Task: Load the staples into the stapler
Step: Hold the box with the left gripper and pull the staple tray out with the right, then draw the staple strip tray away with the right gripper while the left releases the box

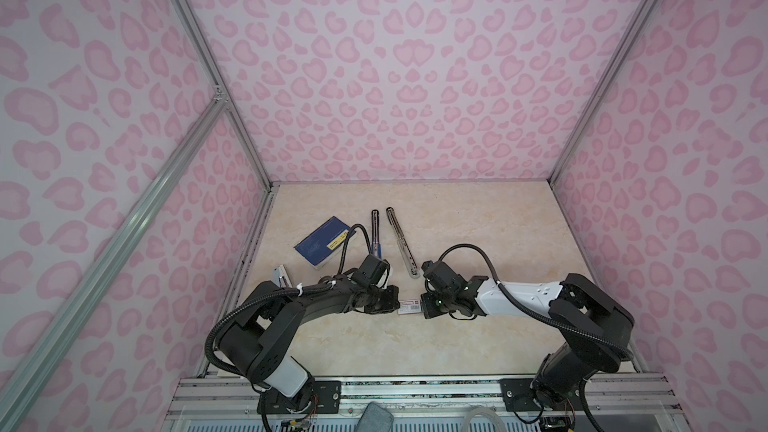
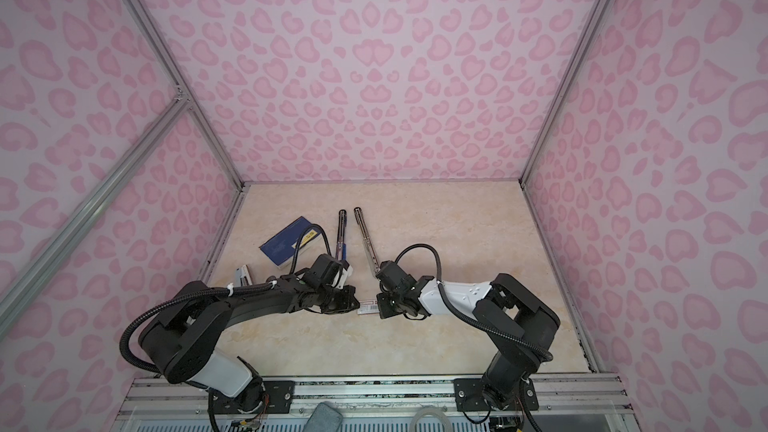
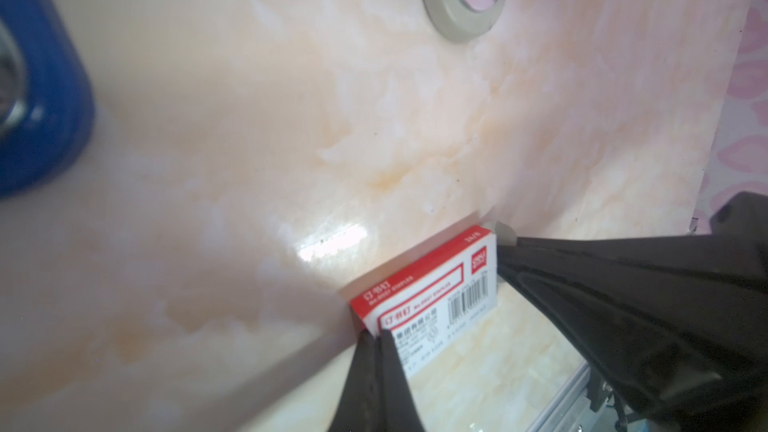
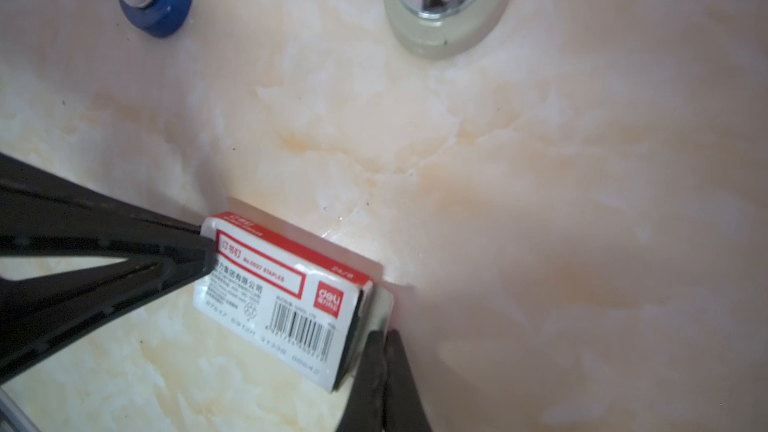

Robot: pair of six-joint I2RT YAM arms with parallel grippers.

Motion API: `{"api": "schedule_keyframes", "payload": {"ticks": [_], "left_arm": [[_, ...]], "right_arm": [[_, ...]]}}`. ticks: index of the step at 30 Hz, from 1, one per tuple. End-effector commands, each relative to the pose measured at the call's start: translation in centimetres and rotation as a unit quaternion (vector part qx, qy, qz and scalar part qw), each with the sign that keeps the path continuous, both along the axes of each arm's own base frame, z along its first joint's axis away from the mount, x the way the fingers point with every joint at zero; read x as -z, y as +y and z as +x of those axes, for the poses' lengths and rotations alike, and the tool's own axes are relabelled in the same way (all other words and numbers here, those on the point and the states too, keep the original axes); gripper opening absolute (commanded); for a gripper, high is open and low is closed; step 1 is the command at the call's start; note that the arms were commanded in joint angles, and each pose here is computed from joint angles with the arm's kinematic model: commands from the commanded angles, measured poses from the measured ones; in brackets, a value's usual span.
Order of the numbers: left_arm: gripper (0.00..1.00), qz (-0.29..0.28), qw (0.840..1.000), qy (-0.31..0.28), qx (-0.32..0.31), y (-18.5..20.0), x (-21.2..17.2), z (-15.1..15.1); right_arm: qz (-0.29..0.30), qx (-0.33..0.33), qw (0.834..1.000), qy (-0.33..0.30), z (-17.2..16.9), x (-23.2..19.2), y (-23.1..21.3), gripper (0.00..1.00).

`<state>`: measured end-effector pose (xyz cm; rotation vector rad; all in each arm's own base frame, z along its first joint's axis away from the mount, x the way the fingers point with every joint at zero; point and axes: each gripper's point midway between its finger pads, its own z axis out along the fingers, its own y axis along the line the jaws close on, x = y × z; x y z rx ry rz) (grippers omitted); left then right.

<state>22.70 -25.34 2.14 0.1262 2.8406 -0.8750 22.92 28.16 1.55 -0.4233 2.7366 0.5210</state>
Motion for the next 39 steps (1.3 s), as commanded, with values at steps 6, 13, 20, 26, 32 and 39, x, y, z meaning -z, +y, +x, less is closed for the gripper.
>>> {"api": "schedule_keyframes", "payload": {"ticks": [6,13,20,26,32,39], "left_arm": [[0.03,0.016,1.000,-0.004,-0.003,0.7,0.1,-0.1],[0.03,0.023,1.000,-0.004,-0.004,0.9,0.0,-0.1],[0.03,0.040,0.999,-0.009,-0.010,1.7,0.0,0.0],[0.03,0.064,0.998,-0.012,-0.021,3.1,0.0,0.1],[0.03,0.092,0.995,-0.010,-0.045,5.3,0.0,0.1],[0.03,0.133,0.986,-0.008,-0.096,9.1,-0.2,0.1]], "right_arm": [[-0.034,0.033,0.999,0.001,0.2,0.8,-2.7,0.00],[-0.038,0.043,0.998,-0.005,0.2,0.6,-3.9,0.00],[-0.033,0.045,0.998,-0.010,0.4,0.4,-4.0,0.00],[-0.033,0.053,0.998,-0.010,0.5,0.3,-4.6,0.00],[-0.032,0.068,0.997,-0.007,0.7,0.3,-5.6,0.00],[-0.018,0.071,0.997,-0.006,1.0,0.0,-5.3,0.00]]}}
